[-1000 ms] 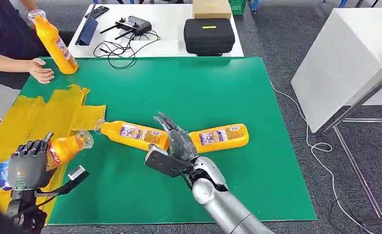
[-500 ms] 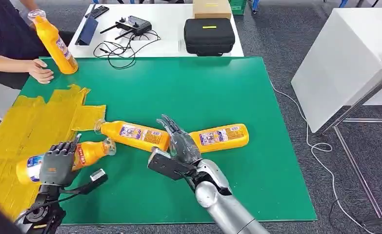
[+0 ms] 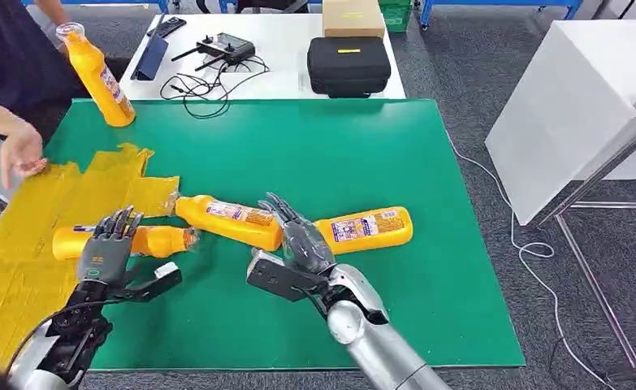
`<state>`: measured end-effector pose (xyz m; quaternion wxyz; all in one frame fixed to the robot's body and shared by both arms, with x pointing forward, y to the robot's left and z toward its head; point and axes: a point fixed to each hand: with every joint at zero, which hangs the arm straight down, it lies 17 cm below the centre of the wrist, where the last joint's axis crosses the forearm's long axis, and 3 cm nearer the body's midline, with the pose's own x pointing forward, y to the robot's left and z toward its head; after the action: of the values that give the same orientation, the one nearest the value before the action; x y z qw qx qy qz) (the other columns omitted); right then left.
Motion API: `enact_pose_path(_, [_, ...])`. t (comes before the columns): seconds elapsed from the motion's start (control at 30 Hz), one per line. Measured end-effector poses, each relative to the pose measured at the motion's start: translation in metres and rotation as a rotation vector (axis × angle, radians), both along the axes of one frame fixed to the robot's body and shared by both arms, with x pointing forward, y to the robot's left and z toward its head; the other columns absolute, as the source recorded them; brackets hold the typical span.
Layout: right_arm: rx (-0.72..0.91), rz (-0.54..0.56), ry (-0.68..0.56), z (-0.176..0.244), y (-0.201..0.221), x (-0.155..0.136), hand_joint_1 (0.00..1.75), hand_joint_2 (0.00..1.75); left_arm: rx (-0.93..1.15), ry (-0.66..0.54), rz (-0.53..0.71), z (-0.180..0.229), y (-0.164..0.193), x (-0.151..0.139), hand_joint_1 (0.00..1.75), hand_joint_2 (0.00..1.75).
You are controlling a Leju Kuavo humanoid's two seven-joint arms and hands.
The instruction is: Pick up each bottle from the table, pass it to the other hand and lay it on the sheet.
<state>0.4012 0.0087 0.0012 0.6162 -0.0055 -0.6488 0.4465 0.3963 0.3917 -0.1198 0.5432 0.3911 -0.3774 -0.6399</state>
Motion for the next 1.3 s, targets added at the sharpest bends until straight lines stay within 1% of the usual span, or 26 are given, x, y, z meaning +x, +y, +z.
enact_pose_path(0.1, [-0.002, 0.008, 0.005, -0.001, 0.0, 0.0, 0.0, 0.0, -0.013, 0.116, 0.026, -0.01, 0.004, 0.001, 0.0, 1.75])
enact_pose_path(0.23, [-0.015, 0.001, 0.006, -0.001, -0.001, 0.001, 0.0, 0.0, -0.015, 0.306, 0.082, -0.02, 0.014, -0.003, 0.0, 1.75])
enact_pose_path(0.3, [-0.025, -0.007, 0.005, -0.001, -0.003, 0.002, 0.0, 0.0, -0.065, 0.366, 0.1, -0.021, 0.015, -0.004, 0.0, 1.75])
enact_pose_path(0.37, [-0.032, -0.015, 0.004, -0.002, -0.005, 0.002, 0.0, 0.0, -0.159, 0.4, 0.101, -0.019, 0.008, -0.004, 0.0, 1.75])
enact_pose_path(0.5, [-0.032, -0.017, 0.004, -0.002, -0.006, 0.003, 0.0, 0.0, -0.176, 0.403, 0.099, -0.018, 0.006, -0.004, 0.0, 1.75])
enact_pose_path(0.53, [-0.044, -0.04, 0.005, -0.005, -0.013, 0.004, 0.0, 0.0, -0.51, 0.42, 0.064, 0.002, -0.027, 0.004, 0.0, 0.0])
enact_pose_path(0.57, [-0.066, -0.072, 0.001, -0.009, -0.025, 0.007, 0.0, 0.0, -1.011, 0.309, 0.076, 0.055, -0.059, 0.027, 0.0, 0.0])
enact_pose_path(0.6, [-0.068, -0.087, 0.002, -0.01, -0.031, 0.009, 0.0, 0.0, -1.163, 0.218, 0.103, 0.076, -0.062, 0.038, 0.0, 0.0])
enact_pose_path(0.63, [-0.069, -0.093, 0.003, -0.011, -0.034, 0.01, 0.0, 0.0, -1.256, 0.147, 0.115, 0.091, -0.065, 0.046, 0.0, 0.0])
enact_pose_path(0.73, [-0.07, -0.108, 0.008, -0.014, -0.041, 0.011, 0.0, 0.0, -1.417, -0.038, 0.112, 0.134, -0.063, 0.068, 0.0, 0.0])
enact_pose_path(0.8, [-0.069, -0.117, 0.009, -0.015, -0.045, 0.012, 0.0, 0.0, -1.481, -0.095, 0.085, 0.154, -0.067, 0.075, 0.0, 0.0])
enact_pose_path(0.93, [-0.08, -0.129, -0.007, -0.015, -0.05, 0.015, 0.0, 0.0, -1.589, -0.187, 0.048, 0.185, -0.076, 0.08, 0.0, 0.0])
enact_pose_path(0.97, [-0.088, -0.134, -0.011, -0.015, -0.053, 0.016, 0.0, 1.75, -1.628, -0.212, 0.036, 0.194, -0.08, 0.083, 0.0, 0.0])
enact_pose_path(1.1, [-0.148, -0.153, -0.021, -0.022, -0.07, 0.021, 0.0, 1.75, -1.749, -0.229, -0.023, 0.219, -0.107, 0.085, 0.0, 0.0])
enact_pose_path(1.2, [-0.204, -0.149, -0.024, -0.03, -0.085, 0.023, 0.0, 1.75, -1.799, -0.222, -0.047, 0.225, -0.126, 0.084, 0.0, 0.0])
enact_pose_path(1.3, [-0.297, -0.132, -0.041, -0.038, -0.103, 0.028, 0.0, 1.75, -1.85, -0.211, -0.06, 0.229, -0.143, 0.081, 0.0, 0.0])
